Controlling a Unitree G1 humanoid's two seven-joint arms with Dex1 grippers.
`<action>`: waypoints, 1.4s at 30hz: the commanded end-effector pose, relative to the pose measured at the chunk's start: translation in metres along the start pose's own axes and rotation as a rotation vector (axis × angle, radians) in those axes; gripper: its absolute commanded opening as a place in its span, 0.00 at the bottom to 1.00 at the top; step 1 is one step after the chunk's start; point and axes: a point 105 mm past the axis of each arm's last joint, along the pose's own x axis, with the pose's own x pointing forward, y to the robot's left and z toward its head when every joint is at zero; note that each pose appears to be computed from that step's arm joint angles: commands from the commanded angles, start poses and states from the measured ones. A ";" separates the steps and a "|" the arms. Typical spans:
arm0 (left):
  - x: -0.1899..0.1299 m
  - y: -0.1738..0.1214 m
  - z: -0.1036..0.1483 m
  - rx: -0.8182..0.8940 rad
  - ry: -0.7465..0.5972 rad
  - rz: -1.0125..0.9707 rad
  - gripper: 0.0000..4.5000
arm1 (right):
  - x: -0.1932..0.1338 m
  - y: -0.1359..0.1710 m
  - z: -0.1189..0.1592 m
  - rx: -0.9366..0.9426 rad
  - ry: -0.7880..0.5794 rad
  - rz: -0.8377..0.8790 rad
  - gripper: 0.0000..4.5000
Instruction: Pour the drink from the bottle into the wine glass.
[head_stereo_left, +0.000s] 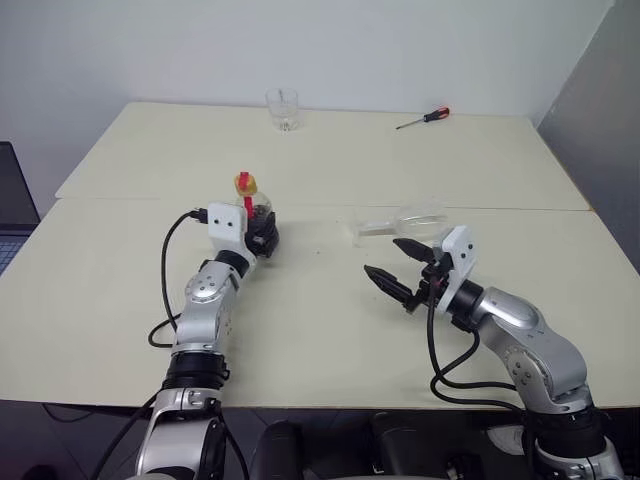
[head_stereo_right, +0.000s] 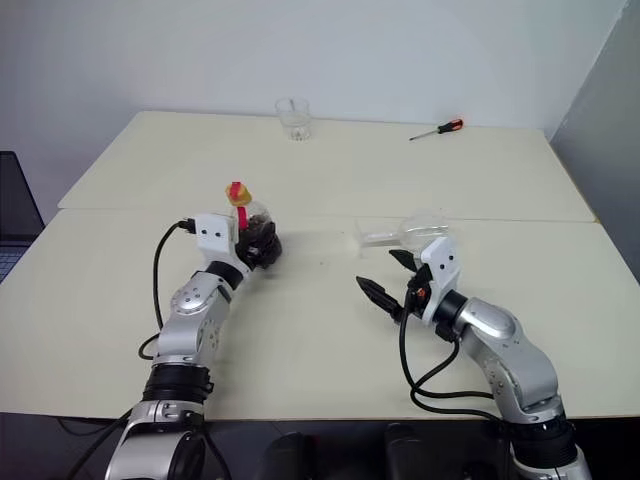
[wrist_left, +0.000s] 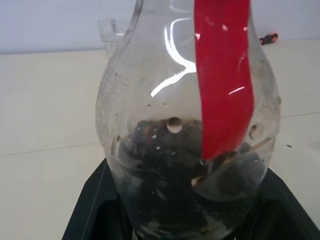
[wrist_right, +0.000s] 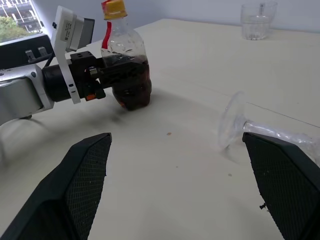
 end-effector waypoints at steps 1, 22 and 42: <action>-0.001 -0.010 0.007 0.001 -0.034 -0.043 0.43 | 0.000 -0.001 0.029 -0.055 -0.079 -0.004 1.00; -0.001 -0.006 -0.014 -0.059 0.044 -0.006 0.85 | 0.002 -0.004 0.044 -0.053 -0.062 -0.031 1.00; 0.019 -0.011 0.018 0.002 -0.068 -0.073 0.99 | 0.002 -0.003 0.045 -0.052 -0.073 -0.036 1.00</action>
